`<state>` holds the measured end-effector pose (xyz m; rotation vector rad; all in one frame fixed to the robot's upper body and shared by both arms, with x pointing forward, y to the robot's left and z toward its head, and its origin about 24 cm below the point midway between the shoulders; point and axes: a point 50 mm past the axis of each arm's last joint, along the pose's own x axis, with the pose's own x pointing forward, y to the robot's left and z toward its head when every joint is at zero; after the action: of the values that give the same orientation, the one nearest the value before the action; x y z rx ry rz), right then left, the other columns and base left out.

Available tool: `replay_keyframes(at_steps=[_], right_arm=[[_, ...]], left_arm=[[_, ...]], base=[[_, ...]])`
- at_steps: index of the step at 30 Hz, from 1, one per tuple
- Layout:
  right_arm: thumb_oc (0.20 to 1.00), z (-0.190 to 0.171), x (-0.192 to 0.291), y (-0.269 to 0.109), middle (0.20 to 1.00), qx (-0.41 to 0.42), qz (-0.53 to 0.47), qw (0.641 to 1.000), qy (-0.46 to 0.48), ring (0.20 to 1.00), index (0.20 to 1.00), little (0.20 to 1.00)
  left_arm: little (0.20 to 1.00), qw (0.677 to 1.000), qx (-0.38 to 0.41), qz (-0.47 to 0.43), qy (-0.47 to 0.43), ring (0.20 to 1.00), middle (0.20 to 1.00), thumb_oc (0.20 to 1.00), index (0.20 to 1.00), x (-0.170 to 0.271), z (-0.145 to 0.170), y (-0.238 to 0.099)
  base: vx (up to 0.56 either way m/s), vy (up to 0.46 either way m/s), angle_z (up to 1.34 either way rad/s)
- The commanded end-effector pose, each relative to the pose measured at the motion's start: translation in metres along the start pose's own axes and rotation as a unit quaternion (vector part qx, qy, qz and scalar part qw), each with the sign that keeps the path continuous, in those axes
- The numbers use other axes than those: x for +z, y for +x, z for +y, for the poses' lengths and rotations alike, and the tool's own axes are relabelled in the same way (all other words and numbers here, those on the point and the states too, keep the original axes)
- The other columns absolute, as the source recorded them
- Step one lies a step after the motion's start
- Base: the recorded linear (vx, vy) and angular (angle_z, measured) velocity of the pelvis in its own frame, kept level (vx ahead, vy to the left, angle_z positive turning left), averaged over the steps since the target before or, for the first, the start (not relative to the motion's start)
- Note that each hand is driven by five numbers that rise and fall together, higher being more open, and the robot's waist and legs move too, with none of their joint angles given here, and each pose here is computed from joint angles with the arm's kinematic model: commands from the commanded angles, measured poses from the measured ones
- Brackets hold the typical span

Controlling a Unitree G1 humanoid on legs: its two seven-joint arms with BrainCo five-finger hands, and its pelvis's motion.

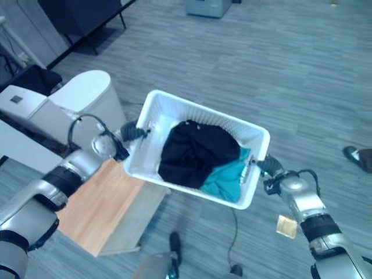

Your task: Grab the laundry basket,head to the washer,open it,put in the laundry and shut it.

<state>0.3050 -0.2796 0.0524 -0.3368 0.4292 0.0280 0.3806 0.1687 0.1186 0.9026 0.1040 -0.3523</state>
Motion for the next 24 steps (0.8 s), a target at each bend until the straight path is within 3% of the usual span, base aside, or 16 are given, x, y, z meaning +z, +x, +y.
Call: replay_keyframes(at_steps=[1, 11, 15, 18, 24], right_arm=[[0.200, -0.037, 0.026, -0.014, 0.200, -0.057, -0.075, 0.995, 0.027, 0.200, 0.200, 0.200], [0.200, -0.064, 0.014, -0.034, 0.200, -0.092, -0.068, 0.993, 0.026, 0.200, 0.200, 0.200], [0.200, -0.078, 0.024, -0.035, 0.200, -0.103, -0.065, 0.993, -0.001, 0.200, 0.200, 0.200], [0.200, -0.089, 0.027, -0.043, 0.200, -0.118, -0.064, 0.991, -0.011, 0.200, 0.200, 0.200], [0.200, -0.062, 0.034, -0.035, 0.200, -0.063, -0.090, 0.994, -0.008, 0.200, 0.200, 0.200]], left_arm=[[0.200, 0.993, 0.114, -0.020, -0.026, 0.200, 0.200, 0.200, 0.200, 0.016, 0.065, -0.002], [0.200, 0.993, 0.111, -0.038, 0.005, 0.200, 0.200, 0.200, 0.200, 0.043, 0.072, 0.007], [0.200, 0.990, 0.136, -0.030, 0.034, 0.200, 0.200, 0.200, 0.200, 0.049, 0.101, 0.000], [0.200, 0.989, 0.141, -0.029, 0.024, 0.200, 0.200, 0.200, 0.200, 0.048, 0.106, -0.002], [0.200, 0.989, 0.146, 0.009, 0.016, 0.200, 0.200, 0.200, 0.200, 0.012, 0.113, -0.018]], base=[[-0.06, -0.132, 0.15], [-0.02, -0.203, 0.47], [0.03, -0.214, 0.12], [0.05, -0.166, 0.05], [0.25, -0.075, -0.32]])
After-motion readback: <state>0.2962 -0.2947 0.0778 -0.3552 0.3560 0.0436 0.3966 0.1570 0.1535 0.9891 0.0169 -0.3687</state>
